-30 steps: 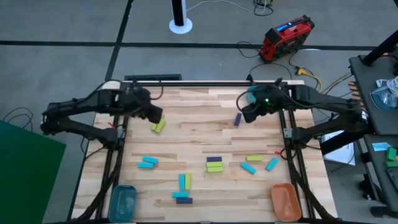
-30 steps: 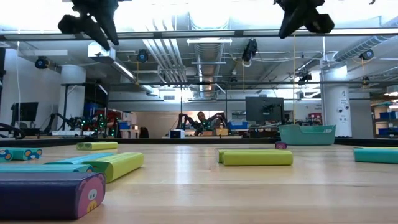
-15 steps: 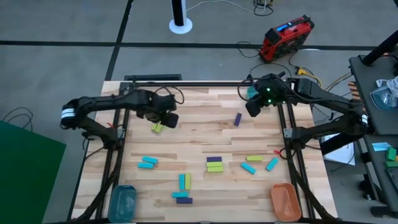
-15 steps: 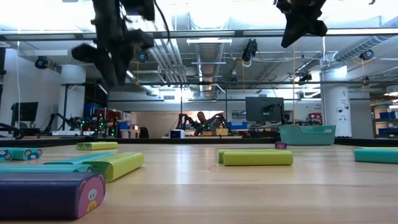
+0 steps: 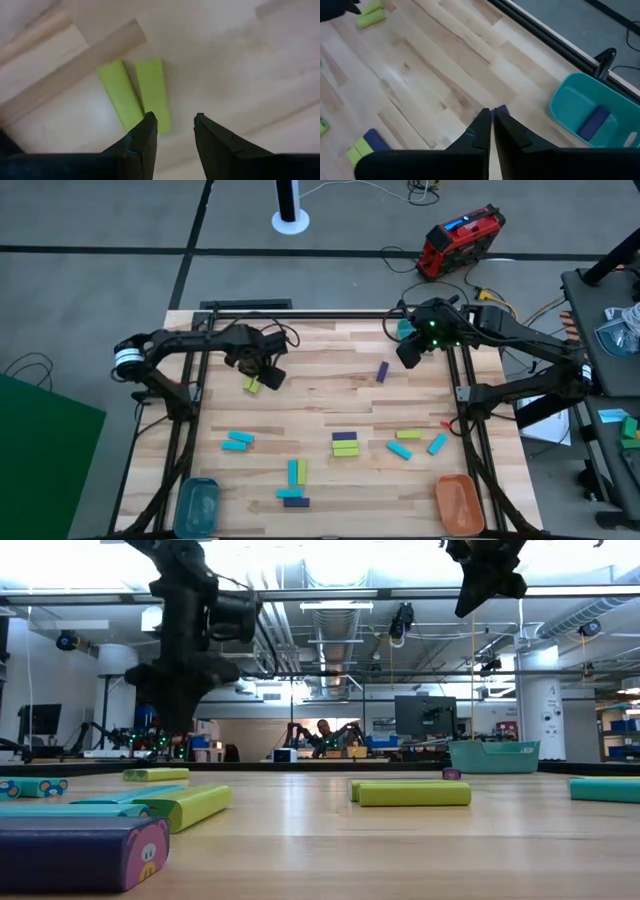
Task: Sort blocks
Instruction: Put the green block into the orange bin
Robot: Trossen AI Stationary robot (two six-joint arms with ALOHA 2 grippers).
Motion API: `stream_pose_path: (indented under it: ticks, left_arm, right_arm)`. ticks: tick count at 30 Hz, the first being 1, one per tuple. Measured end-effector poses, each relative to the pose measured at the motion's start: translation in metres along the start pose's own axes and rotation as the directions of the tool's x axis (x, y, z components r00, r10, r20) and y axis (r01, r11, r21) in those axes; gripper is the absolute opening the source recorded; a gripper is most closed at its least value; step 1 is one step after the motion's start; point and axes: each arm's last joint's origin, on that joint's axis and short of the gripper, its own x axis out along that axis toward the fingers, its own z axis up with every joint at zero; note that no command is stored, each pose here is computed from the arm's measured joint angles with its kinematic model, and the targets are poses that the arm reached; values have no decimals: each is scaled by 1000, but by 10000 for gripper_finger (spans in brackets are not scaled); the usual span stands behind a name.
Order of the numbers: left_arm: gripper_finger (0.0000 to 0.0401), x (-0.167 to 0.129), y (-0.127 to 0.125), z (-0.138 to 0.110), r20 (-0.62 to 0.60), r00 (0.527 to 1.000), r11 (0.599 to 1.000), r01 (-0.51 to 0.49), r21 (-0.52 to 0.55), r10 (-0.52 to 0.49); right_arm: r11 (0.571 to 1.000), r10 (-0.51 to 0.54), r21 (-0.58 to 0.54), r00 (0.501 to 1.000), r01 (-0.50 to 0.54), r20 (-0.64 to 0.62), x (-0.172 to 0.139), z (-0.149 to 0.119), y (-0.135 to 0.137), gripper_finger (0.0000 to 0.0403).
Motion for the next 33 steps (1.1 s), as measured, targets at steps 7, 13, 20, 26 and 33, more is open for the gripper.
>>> stream_pose_path:
  ticks: [7,13,20,26,33]
  left_arm:
    - [121,18,17,10,30,999,1000,11,-10,-10]
    - [143,34,18,9,6,1000,1000,-7,10,7]
    - [146,49,19,7,-16,1000,1000,-23,18,23]
    - [146,51,17,10,9,1000,999,-7,37,6]
    - [146,51,16,10,10,1000,999,-6,37,6]
  right_arm:
    - [999,0,50,1000,0,5,0,1,0,12]
    - [996,-7,90,1000,6,11,0,1,0,12]
    - [993,-5,121,1000,3,16,0,1,0,12]
    - [990,-3,138,1000,-1,24,0,2,1,12]
    - [988,-2,157,1000,-3,28,0,2,1,12]
